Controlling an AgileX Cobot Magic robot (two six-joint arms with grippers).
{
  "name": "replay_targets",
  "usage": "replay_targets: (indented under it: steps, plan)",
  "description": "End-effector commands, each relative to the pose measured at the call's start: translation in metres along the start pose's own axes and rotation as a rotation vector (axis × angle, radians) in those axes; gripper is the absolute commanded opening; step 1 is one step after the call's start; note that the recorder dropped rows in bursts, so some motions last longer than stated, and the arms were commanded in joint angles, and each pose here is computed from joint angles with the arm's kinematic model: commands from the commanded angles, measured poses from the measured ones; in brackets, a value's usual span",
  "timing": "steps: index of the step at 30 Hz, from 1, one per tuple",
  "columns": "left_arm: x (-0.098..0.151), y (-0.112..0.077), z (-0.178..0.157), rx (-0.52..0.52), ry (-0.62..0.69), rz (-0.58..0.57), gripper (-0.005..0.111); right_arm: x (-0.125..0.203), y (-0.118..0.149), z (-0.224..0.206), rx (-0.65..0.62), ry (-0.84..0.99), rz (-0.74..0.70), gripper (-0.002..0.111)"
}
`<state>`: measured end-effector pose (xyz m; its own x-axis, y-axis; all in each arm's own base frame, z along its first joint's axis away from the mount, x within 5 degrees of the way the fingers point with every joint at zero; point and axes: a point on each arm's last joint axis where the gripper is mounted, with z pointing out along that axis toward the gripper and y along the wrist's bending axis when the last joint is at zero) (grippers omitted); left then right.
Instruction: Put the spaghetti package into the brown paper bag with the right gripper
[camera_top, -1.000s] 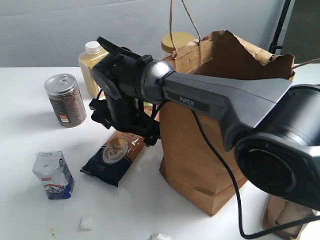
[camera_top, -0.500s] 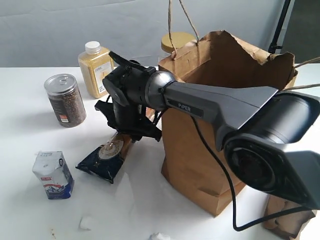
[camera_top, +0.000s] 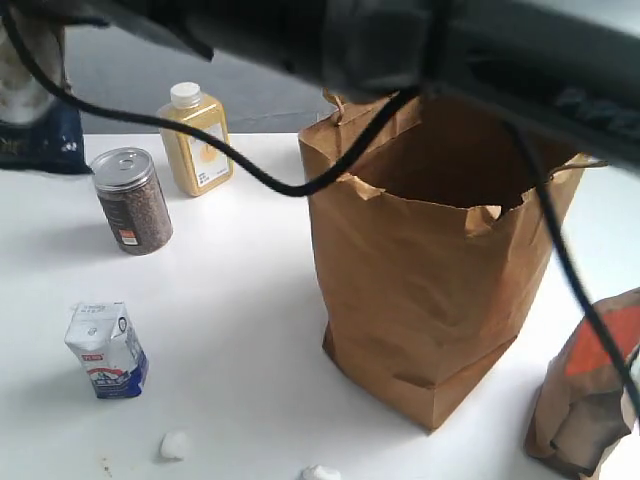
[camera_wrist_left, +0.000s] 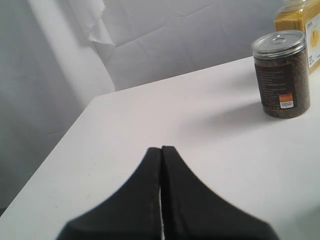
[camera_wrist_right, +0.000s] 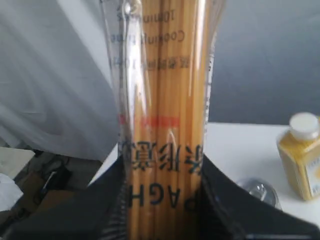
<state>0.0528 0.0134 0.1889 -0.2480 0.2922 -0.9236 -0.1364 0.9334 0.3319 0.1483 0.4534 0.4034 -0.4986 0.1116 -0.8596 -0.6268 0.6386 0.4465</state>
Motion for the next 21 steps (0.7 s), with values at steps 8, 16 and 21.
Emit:
replay_targets:
  steps: [8, 16, 21]
  plan:
    - [0.001, -0.001, 0.001, 0.005, 0.002, -0.007, 0.000, -0.088, 0.019, -0.123, -0.086, -0.232, -0.380, 0.000]
    - [0.001, -0.001, 0.001, 0.005, 0.002, -0.007, 0.000, -0.108, -0.013, -0.190, -0.053, -0.285, -0.544, 0.000]
    - [0.001, -0.001, 0.001, 0.005, 0.002, -0.007, 0.000, -0.111, -0.054, -0.212, 0.009, -0.283, -0.532, 0.000]
